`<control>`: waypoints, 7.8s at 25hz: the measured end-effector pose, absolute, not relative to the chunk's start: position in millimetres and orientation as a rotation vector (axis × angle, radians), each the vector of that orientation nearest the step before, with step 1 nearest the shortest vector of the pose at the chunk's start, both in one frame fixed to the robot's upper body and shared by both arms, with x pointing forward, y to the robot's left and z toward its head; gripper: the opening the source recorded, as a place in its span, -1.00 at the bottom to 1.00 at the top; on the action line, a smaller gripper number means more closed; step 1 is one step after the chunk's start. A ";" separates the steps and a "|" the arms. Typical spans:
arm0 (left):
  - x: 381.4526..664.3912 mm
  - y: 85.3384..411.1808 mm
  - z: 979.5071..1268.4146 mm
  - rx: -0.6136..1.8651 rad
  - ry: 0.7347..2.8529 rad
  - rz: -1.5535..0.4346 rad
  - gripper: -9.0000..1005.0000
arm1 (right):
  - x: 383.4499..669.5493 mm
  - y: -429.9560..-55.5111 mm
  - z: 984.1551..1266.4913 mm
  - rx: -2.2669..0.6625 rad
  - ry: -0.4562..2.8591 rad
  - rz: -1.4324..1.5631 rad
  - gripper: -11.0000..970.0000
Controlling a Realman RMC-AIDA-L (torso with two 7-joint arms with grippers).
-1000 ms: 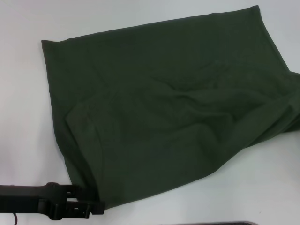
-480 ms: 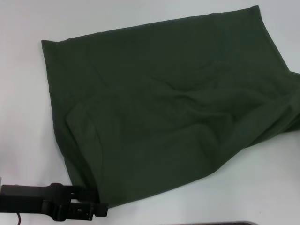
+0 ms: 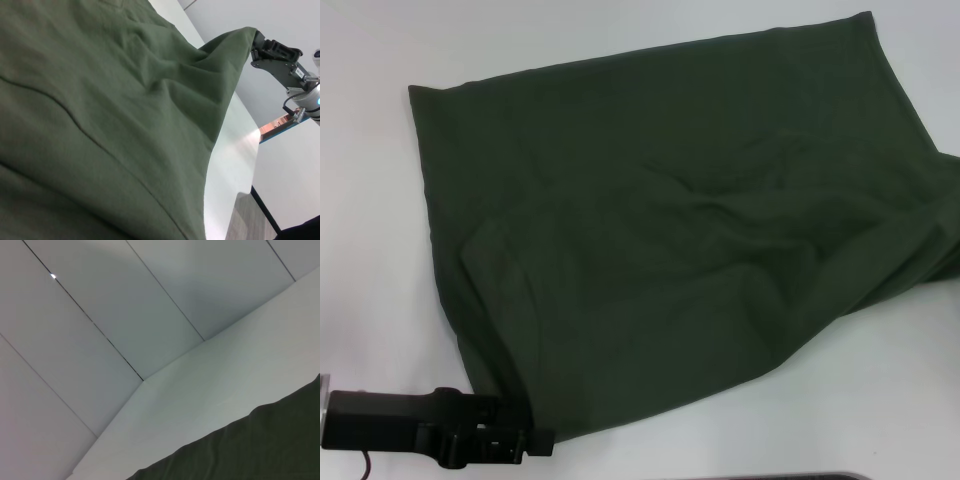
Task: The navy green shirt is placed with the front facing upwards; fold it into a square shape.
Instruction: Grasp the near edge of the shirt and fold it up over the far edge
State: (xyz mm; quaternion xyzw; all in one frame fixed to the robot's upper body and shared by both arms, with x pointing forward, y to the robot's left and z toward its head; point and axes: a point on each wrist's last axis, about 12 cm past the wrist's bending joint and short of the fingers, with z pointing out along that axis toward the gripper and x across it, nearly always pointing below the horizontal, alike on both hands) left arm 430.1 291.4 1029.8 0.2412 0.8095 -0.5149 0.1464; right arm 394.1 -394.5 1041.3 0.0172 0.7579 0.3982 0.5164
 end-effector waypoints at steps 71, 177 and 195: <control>463.7 291.8 1036.0 0.784 2.351 -1.323 -0.83 | 398.2 -384.5 1037.5 -0.001 1.849 0.988 -0.96; 452.9 379.5 1066.5 0.527 2.403 -1.087 0.42 | 366.8 -370.8 1020.0 -0.156 1.941 1.051 -0.96; 460.3 357.7 1057.2 0.621 2.406 -1.130 0.58 | 370.2 -369.5 1020.4 -0.153 1.942 1.063 -0.96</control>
